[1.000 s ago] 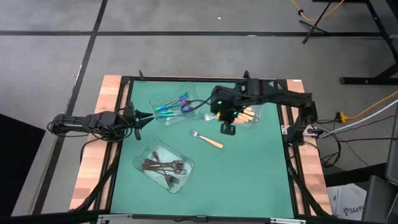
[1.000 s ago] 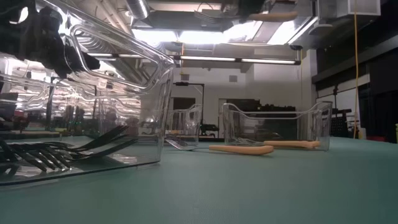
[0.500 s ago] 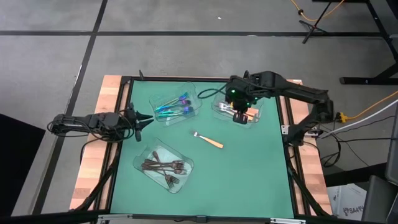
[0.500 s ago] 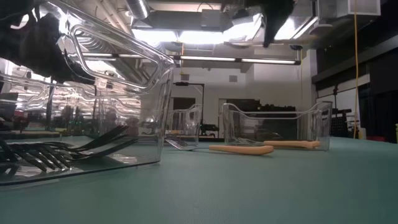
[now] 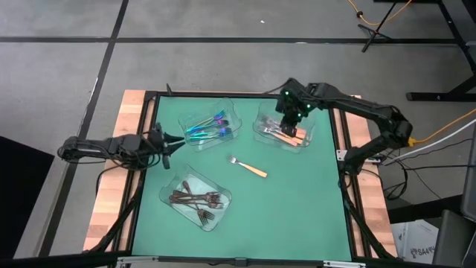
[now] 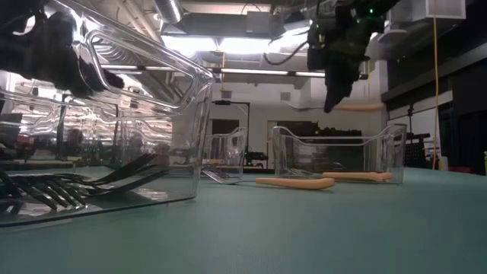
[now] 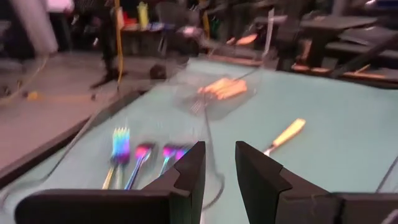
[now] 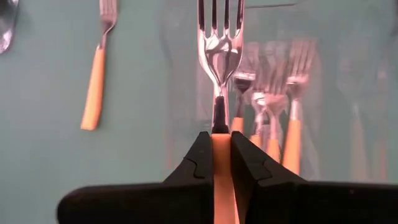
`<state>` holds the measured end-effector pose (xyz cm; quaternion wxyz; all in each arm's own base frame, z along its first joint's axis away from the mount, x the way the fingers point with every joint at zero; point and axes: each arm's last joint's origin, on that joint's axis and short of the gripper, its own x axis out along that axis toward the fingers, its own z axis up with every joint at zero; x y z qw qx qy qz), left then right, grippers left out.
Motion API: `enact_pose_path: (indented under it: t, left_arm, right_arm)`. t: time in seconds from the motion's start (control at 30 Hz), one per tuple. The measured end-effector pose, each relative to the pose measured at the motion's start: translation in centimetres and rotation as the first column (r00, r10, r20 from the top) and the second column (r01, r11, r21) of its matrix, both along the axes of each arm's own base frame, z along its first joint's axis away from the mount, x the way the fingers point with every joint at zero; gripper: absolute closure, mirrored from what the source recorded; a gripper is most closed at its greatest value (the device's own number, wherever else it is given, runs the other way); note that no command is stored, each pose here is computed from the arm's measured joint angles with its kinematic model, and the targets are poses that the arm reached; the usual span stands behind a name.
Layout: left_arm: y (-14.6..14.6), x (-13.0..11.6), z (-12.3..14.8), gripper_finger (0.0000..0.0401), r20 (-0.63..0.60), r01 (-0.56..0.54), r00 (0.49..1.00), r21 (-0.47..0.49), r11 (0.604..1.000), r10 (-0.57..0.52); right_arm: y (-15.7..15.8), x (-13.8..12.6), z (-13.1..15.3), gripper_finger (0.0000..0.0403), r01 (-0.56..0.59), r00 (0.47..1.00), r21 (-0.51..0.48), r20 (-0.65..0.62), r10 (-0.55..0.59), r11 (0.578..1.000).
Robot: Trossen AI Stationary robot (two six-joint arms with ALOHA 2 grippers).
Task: Sort silverware by color (type)
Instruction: Put the yellow fork into the top right transparent bin
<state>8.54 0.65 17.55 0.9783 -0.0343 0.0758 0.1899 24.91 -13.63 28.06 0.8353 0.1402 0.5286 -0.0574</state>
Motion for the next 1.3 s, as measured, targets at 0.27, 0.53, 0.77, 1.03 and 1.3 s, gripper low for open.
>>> enact_pose_path:
  t: [0.27, 0.53, 0.77, 1.03, 1.3]
  left_arm:
    - [-0.4, 1.0, -0.3, 0.0324, 0.153, 0.137, 0.976, 0.131, 0.982, -0.157]
    - [-0.6, 1.1, -0.4, 0.0338, 0.171, 0.171, 0.965, 0.158, 0.973, -0.198]
    - [-0.6, 1.1, -0.5, 0.0346, 0.171, 0.170, 0.966, 0.155, 0.973, -0.196]
    - [-0.5, 1.1, -0.5, 0.0348, 0.169, 0.167, 0.966, 0.159, 0.973, -0.194]
    - [-0.5, 1.1, -0.5, 0.0348, 0.169, 0.167, 0.966, 0.159, 0.973, -0.193]
  right_arm:
    - [-2.9, -1.3, -1.3, 0.0393, 0.041, 0.995, 0.034, 0.093, -0.044, 0.999]
    - [-3.1, -1.8, -5.2, 0.0393, -0.020, 0.994, -0.019, 0.105, 0.021, 1.000]
    - [-2.4, -2.7, -8.1, 0.0393, -0.034, 0.997, -0.001, 0.073, 0.034, 0.999]
    - [-2.0, -3.2, -10.2, 0.0393, -0.035, 0.996, -0.013, 0.087, 0.036, 0.999]
    - [-1.9, -3.8, -11.6, 0.0393, 0.000, 0.999, -0.089, 0.040, 0.004, 0.996]
